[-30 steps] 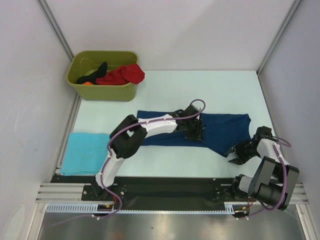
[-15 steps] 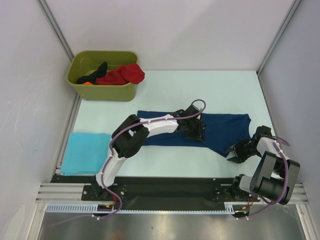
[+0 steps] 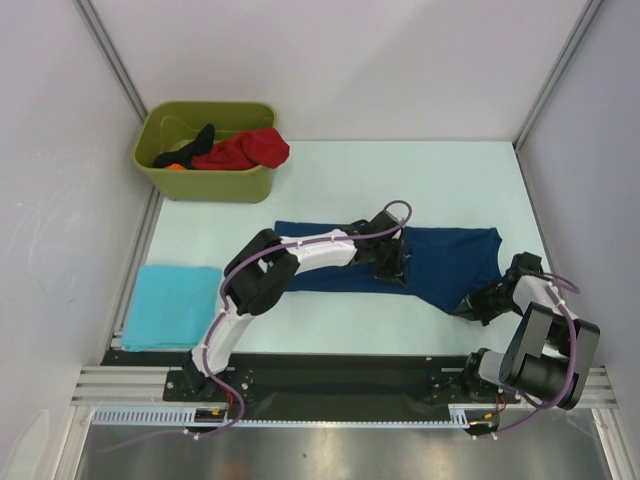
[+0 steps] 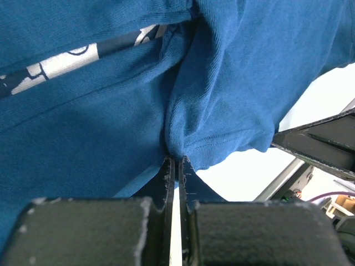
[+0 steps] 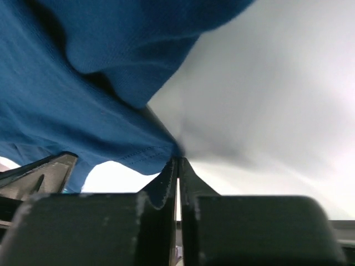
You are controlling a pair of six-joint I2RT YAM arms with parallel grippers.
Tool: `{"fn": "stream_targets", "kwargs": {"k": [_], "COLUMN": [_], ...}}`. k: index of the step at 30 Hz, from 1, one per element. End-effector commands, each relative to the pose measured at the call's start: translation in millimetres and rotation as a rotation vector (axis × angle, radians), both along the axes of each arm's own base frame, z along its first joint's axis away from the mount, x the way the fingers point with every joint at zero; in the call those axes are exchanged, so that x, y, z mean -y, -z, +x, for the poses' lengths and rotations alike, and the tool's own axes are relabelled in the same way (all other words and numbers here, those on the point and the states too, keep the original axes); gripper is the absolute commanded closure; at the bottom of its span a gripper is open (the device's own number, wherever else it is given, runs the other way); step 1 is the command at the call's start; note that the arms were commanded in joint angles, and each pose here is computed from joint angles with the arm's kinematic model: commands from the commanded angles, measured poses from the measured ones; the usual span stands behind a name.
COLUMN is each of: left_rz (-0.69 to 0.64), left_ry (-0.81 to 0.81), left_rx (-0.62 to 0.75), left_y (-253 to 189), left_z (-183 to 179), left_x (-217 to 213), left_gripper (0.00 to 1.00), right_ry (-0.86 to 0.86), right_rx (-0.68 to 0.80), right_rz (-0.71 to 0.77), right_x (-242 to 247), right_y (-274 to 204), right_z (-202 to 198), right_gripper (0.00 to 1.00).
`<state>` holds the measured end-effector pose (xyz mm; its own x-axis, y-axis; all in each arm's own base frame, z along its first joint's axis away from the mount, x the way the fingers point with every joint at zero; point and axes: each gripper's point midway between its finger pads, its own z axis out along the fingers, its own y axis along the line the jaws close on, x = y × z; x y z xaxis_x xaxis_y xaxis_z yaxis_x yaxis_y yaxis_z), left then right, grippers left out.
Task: Fold and stack the t-shirts
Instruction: Fold the tshirt
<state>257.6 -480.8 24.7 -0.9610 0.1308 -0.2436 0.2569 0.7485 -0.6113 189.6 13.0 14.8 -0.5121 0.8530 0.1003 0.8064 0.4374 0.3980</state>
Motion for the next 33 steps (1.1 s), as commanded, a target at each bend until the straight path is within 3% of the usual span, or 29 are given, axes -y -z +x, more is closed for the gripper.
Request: {"fn": "stream_targets", "kwargs": {"k": [1, 7, 15, 33], "left_rz": [-0.039, -0.116, -0.155, -0.267], "left_ry": [0.022, 0.021, -0.014, -0.047], "left_rx": [-0.002, -0.055, 0.011, 0.004], "left_y": [-18, -37, -69, -76], "left_z": [-1, -9, 26, 60], "left_x": [-1, 3, 5, 46], "left_gripper": [1.00, 0.99, 1.00, 1.00], "right_ry": [0.008, 0.017, -0.026, -0.063], "right_rx": [-0.008, 0.000, 0.060, 0.191], "right_rz": [-0.023, -0.036, -0.069, -0.164], "right_x": [3, 3, 13, 65], "right_y": [-3, -14, -28, -63], "right_z": [-3, -9, 11, 105], "right_gripper": [1.00, 1.00, 1.00, 1.00]}}
